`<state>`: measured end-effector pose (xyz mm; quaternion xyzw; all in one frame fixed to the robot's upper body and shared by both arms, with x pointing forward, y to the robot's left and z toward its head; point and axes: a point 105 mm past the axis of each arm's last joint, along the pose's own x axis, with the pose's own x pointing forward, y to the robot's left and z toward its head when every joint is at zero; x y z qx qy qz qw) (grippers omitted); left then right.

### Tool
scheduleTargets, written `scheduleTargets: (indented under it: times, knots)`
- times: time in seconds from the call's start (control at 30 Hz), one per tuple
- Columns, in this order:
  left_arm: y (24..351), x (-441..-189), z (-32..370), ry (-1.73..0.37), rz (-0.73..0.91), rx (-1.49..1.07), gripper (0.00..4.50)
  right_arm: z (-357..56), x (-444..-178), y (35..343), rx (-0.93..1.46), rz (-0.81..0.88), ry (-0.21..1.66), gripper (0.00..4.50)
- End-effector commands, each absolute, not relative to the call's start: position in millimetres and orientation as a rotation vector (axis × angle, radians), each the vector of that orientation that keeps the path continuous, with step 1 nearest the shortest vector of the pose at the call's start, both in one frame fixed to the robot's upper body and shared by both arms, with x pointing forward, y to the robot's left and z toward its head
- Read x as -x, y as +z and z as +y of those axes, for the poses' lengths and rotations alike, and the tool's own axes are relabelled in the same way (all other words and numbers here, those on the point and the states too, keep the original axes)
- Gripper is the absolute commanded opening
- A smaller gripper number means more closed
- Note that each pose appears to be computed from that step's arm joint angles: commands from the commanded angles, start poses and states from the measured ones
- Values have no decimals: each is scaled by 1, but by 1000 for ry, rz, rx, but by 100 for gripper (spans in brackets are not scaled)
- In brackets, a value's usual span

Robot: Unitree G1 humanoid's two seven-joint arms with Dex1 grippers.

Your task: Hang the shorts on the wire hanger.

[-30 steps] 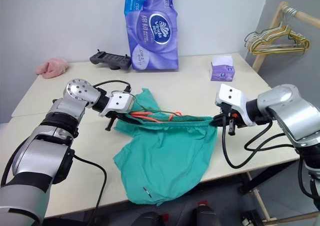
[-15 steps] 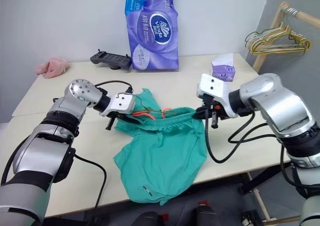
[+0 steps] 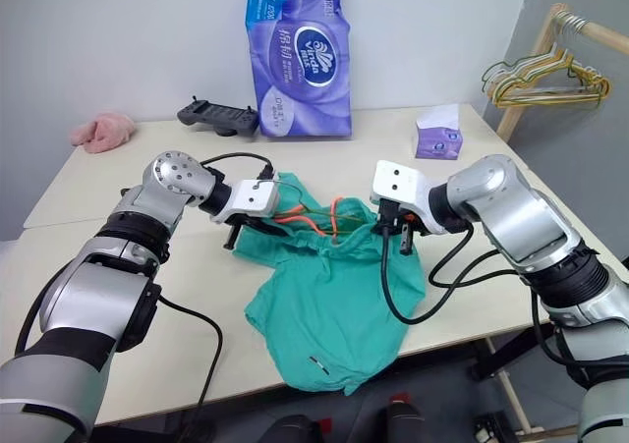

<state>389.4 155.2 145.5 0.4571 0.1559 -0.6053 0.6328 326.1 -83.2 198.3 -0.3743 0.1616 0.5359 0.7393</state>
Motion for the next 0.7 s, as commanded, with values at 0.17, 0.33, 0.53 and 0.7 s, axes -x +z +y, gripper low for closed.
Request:
scheduleTargets:
  times: [0.17, 0.33, 0.53, 0.7]
  knots:
    - [165, -396, 149, -1345, 277, -1059, 0, -75, -325, 218, 832, 277, 1177, 214]
    - [164, -396, 148, -1351, 277, -1058, 0, -77, -323, 235, 823, 253, 1144, 392]
    - [162, -395, 149, -1356, 277, -1055, 0, -91, -310, 249, 800, 282, 1123, 425]
    - [162, -394, 150, -1358, 278, -1056, 0, -92, -306, 241, 829, 311, 1110, 425]
